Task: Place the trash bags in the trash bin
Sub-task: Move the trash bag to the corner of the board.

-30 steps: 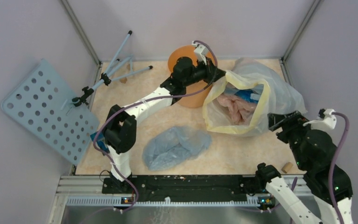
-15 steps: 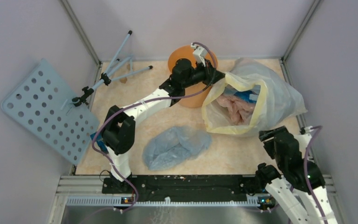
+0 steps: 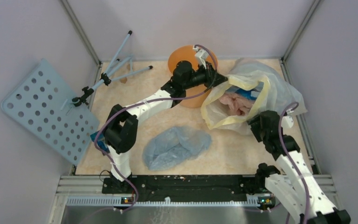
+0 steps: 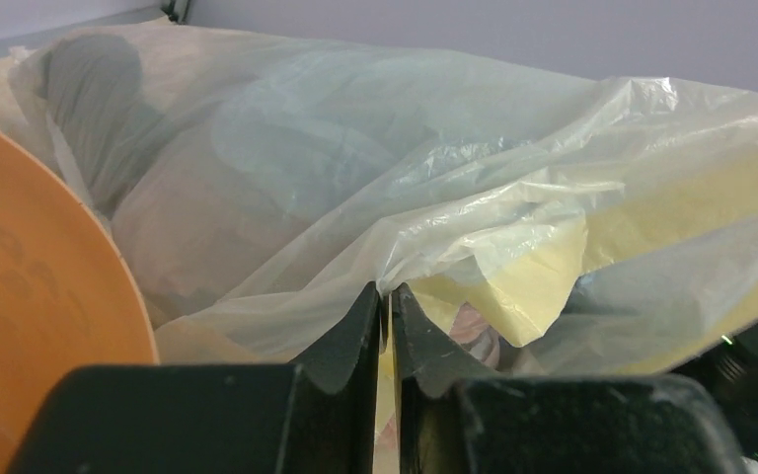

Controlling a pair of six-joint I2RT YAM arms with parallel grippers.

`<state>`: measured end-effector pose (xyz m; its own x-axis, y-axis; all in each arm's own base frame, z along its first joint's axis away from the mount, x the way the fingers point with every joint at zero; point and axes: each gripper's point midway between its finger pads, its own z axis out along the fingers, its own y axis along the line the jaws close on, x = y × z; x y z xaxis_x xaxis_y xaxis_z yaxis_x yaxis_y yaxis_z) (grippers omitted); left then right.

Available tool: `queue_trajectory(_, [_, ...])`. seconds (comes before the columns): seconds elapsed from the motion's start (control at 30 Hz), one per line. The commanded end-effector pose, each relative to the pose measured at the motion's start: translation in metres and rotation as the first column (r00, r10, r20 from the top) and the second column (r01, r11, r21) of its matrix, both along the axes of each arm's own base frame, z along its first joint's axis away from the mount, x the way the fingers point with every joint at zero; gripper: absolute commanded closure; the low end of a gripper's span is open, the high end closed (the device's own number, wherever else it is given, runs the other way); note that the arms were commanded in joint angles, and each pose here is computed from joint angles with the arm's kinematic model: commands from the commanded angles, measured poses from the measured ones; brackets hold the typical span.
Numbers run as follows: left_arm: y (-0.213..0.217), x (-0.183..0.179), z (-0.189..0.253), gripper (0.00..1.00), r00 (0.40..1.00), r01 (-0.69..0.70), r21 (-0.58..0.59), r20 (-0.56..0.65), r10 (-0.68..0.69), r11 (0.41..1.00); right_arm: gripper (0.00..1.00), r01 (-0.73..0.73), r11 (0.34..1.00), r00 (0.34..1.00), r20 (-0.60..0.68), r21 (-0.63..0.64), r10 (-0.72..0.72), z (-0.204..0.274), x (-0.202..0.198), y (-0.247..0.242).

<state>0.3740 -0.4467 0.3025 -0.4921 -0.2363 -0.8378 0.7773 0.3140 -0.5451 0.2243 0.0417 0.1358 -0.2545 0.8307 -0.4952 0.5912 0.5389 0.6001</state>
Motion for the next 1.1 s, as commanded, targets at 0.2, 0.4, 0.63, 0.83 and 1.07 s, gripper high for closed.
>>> queue_trajectory(0.2, [-0.042, 0.007, 0.002, 0.86, 0.992, 0.106, -0.045, 0.076, -0.103, 0.993, 0.44, 0.063, 0.996, 0.995, 0.077, 0.067, -0.068, 0.005, 0.098, -0.057])
queue_trajectory(0.4, [-0.061, 0.041, -0.005, 0.80, 0.991, 0.057, -0.042, 0.122, -0.052, 0.998, 0.44, 0.109, 0.993, 0.987, 0.112, 0.035, -0.112, 0.008, 0.144, -0.084])
queue_trajectory(0.63, [-0.071, 0.060, 0.006, 0.69, 0.989, 0.048, -0.073, 0.140, -0.038, 0.996, 0.43, 0.071, 0.997, 0.993, 0.093, 0.023, -0.073, 0.012, 0.203, -0.116])
queue_trajectory(0.83, [-0.057, 0.043, 0.029, 0.40, 0.988, 0.045, -0.048, 0.153, -0.037, 0.998, 0.26, 0.151, 0.987, 0.986, 0.083, -0.053, -0.146, 0.031, 0.179, -0.134])
queue_trajectory(1.07, [-0.029, -0.001, 0.052, 0.26, 0.980, 0.077, -0.009, 0.185, -0.074, 0.997, 0.15, 0.290, 0.945, 0.957, 0.061, -0.153, -0.284, 0.069, 0.115, -0.149])
